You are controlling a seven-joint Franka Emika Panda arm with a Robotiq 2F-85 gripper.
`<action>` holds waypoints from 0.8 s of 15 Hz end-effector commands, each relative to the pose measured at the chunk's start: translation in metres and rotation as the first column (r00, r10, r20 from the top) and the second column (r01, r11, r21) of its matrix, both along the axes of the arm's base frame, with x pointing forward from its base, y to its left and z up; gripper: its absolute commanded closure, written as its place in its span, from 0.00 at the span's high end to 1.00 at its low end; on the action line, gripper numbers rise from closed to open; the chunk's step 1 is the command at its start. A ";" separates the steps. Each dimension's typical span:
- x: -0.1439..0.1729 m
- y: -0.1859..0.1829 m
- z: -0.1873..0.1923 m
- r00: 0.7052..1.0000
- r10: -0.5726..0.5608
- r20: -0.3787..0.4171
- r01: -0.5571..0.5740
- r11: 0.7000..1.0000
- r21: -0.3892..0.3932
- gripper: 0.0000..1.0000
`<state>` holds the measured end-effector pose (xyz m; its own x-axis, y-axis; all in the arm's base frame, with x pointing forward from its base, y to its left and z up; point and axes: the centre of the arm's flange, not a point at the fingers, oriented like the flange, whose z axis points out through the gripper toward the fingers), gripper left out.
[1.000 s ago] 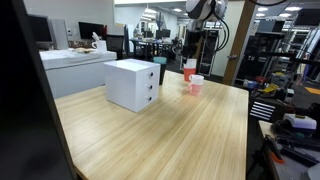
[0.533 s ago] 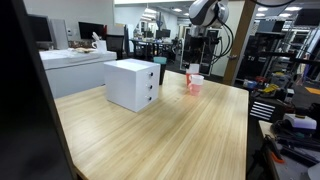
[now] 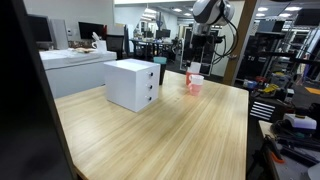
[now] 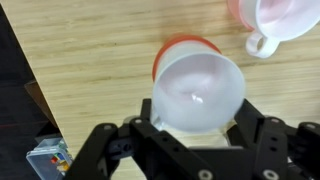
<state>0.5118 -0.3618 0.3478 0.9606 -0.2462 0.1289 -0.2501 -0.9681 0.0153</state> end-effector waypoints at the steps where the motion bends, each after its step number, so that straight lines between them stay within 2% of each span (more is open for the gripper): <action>1: -0.019 0.012 0.004 1.000 0.022 0.008 -0.022 1.000 -0.022 1.00; 12: -0.032 0.012 -0.012 1.000 0.008 -0.003 -0.008 0.998 -0.059 1.00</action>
<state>0.4925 -0.3559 0.3390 0.9664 -0.2252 0.1237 -0.2325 -0.9714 0.0479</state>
